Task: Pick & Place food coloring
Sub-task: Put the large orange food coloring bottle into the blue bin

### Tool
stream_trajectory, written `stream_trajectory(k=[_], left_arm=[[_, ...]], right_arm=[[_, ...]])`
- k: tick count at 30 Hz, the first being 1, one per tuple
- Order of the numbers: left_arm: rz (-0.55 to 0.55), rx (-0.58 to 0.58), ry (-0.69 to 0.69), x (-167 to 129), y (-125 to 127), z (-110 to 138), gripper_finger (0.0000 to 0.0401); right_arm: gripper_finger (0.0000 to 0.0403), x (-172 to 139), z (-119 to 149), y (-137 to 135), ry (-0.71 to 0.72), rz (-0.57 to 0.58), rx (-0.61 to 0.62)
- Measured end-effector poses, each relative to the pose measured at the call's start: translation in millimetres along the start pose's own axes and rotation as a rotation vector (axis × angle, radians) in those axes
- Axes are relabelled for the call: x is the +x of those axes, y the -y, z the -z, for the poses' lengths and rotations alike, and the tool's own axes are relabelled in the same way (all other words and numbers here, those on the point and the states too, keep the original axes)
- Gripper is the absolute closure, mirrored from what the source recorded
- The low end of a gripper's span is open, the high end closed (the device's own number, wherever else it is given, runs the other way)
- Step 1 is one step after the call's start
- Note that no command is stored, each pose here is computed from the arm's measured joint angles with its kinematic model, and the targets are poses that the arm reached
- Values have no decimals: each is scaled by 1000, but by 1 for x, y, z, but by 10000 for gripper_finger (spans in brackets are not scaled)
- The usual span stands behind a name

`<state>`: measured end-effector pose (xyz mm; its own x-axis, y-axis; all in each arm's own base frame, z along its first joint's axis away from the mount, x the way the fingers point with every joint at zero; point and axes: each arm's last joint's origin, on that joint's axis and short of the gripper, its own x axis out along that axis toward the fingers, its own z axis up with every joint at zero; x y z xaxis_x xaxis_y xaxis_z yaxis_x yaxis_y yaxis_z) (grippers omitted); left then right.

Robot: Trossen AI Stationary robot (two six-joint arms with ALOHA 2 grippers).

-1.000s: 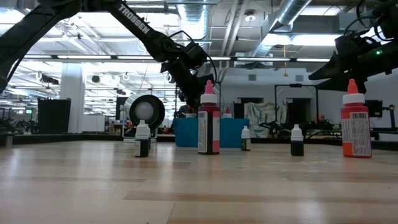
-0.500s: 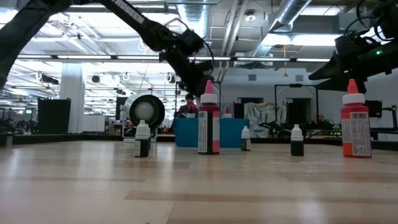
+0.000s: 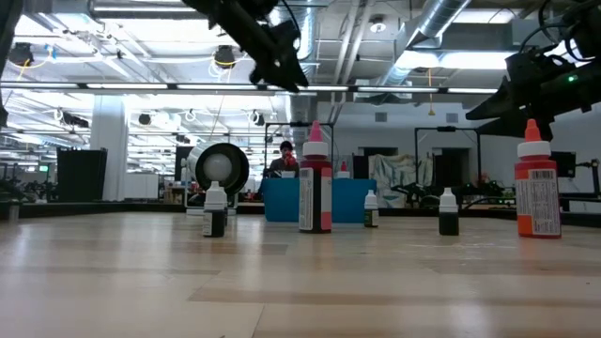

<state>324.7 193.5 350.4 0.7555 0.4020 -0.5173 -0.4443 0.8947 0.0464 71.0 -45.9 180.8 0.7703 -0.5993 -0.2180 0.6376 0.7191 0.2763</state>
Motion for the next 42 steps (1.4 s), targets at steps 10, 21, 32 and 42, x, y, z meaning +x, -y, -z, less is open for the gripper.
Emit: stream_trajectory(k=[10, 21, 32, 42], left_arm=[[78, -27, -1, -53, 34, -9, 203], [114, -22, -8, -59, 46, -9, 203], [160, -37, 26, -48, 56, 15, 205], [91, -187, 132, -87, 55, 91, 241]], right_arm=[[178, 0, 0, 0, 0, -5, 0], [178, -4, -7, -5, -5, -114, 29], [178, -20, -32, -16, 29, -295, 25], [178, -22, -33, -20, 12, -353, 34]])
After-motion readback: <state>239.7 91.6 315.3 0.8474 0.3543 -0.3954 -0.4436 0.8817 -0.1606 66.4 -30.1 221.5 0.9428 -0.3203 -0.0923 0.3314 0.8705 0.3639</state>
